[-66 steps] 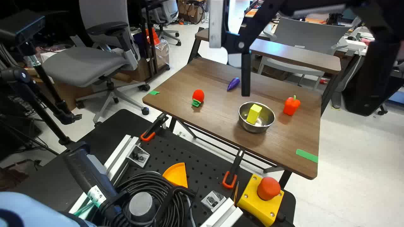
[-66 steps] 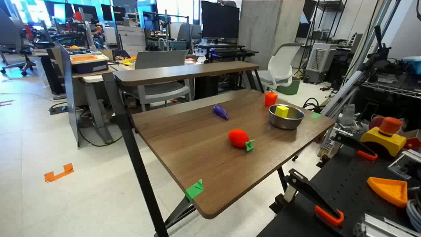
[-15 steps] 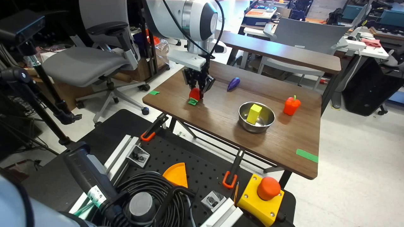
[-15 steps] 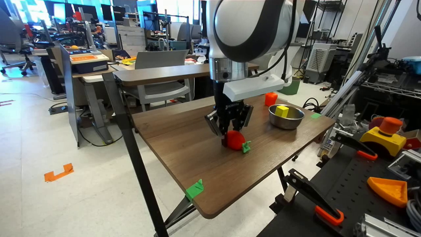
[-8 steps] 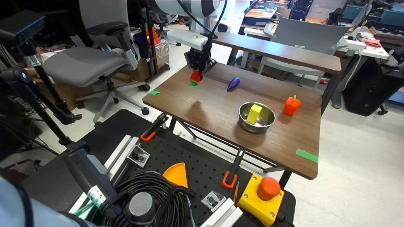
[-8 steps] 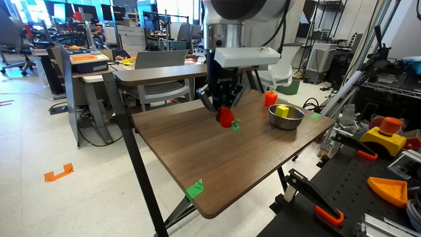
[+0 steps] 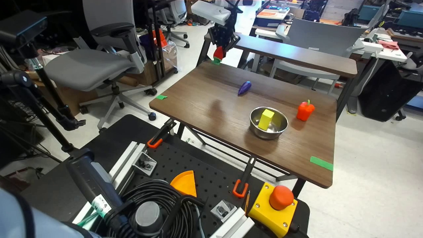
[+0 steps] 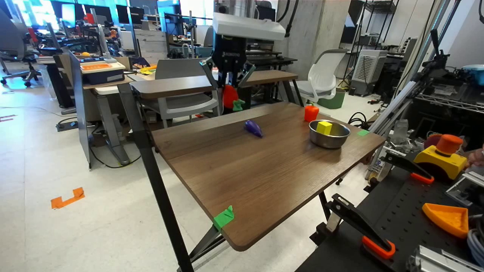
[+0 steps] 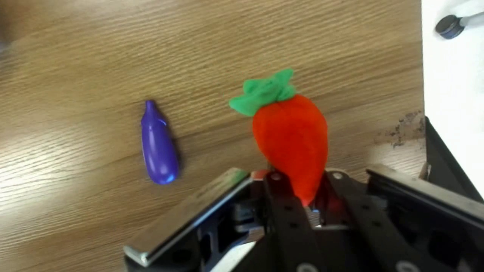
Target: Move the strawberry plush backwards
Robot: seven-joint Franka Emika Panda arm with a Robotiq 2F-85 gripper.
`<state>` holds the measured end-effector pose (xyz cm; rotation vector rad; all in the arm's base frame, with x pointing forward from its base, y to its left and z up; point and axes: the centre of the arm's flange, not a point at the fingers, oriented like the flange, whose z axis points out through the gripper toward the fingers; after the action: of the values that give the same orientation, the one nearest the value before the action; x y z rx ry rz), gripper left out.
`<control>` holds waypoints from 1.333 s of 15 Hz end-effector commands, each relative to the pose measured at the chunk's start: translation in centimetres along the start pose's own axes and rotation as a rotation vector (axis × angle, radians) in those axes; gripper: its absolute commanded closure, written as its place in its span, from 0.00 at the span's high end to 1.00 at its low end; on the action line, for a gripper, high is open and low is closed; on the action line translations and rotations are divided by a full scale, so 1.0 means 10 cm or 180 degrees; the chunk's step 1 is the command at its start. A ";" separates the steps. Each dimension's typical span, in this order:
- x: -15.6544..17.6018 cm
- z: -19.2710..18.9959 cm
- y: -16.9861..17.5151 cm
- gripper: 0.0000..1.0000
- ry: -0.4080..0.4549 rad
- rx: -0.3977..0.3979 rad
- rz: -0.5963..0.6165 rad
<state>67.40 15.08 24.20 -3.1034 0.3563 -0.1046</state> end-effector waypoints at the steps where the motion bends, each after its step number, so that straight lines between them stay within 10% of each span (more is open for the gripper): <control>1: 0.41 0.27 -0.31 0.03 -0.0111 -0.0034 0.0141; 11: 0.40 1.14 -0.75 0.03 -0.0437 -0.0211 0.0135; 12: 0.38 1.17 -0.76 0.38 -0.0474 -0.0228 0.0117; 20: -0.14 0.57 -0.92 0.90 -0.0418 -0.0035 -0.0311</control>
<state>71.33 23.31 14.53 -3.1405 0.2975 0.1169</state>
